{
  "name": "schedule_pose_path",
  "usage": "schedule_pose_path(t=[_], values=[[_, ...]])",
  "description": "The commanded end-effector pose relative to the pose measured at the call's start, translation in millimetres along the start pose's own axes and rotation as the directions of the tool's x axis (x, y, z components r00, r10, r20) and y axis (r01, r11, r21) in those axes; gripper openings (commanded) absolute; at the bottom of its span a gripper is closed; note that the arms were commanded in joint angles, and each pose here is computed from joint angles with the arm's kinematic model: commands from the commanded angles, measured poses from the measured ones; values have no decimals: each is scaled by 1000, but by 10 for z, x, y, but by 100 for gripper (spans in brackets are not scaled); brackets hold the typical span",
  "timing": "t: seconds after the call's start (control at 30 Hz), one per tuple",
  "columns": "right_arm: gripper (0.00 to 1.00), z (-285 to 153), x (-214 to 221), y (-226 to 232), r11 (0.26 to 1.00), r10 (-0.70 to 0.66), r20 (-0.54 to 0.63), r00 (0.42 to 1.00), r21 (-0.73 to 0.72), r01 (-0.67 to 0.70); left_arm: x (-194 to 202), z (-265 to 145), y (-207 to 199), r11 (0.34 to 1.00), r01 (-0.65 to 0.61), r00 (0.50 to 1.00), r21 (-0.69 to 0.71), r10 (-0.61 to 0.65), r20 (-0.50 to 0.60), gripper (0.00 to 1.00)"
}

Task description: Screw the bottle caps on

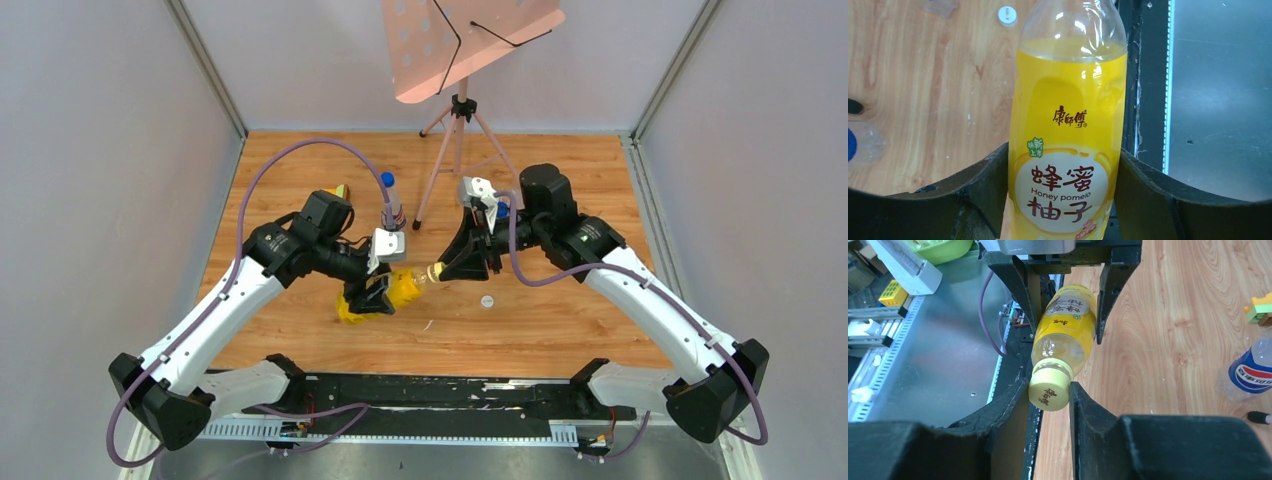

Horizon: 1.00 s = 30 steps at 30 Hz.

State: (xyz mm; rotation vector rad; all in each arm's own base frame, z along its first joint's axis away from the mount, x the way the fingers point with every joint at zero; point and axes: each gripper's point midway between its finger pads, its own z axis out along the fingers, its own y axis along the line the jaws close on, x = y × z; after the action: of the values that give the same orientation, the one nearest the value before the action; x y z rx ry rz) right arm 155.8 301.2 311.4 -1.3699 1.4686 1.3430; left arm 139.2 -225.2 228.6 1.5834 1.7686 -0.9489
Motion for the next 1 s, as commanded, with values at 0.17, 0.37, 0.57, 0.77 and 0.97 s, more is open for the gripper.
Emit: schedule_pose_path(t=[0.17,0.37,0.57,0.77,0.97], values=[[4,132,128,73,973,-205,-27,978,-112,201,-489,-117,-134,983,-162,981,86,151,124,0],[4,124,133,111,961,-235,-59,970,-165,223,-464,-147,-170,976,-183,980,115,172,97,0],[4,191,195,59,957,-269,-117,956,-144,251,-459,-129,-160,976,-174,983,131,164,85,0],[0,257,280,-17,946,-324,-186,928,-93,311,-490,-74,-78,986,-138,986,94,127,107,0],[0,225,283,51,903,-429,-141,892,-109,416,-475,31,-29,996,-56,987,72,44,154,0]])
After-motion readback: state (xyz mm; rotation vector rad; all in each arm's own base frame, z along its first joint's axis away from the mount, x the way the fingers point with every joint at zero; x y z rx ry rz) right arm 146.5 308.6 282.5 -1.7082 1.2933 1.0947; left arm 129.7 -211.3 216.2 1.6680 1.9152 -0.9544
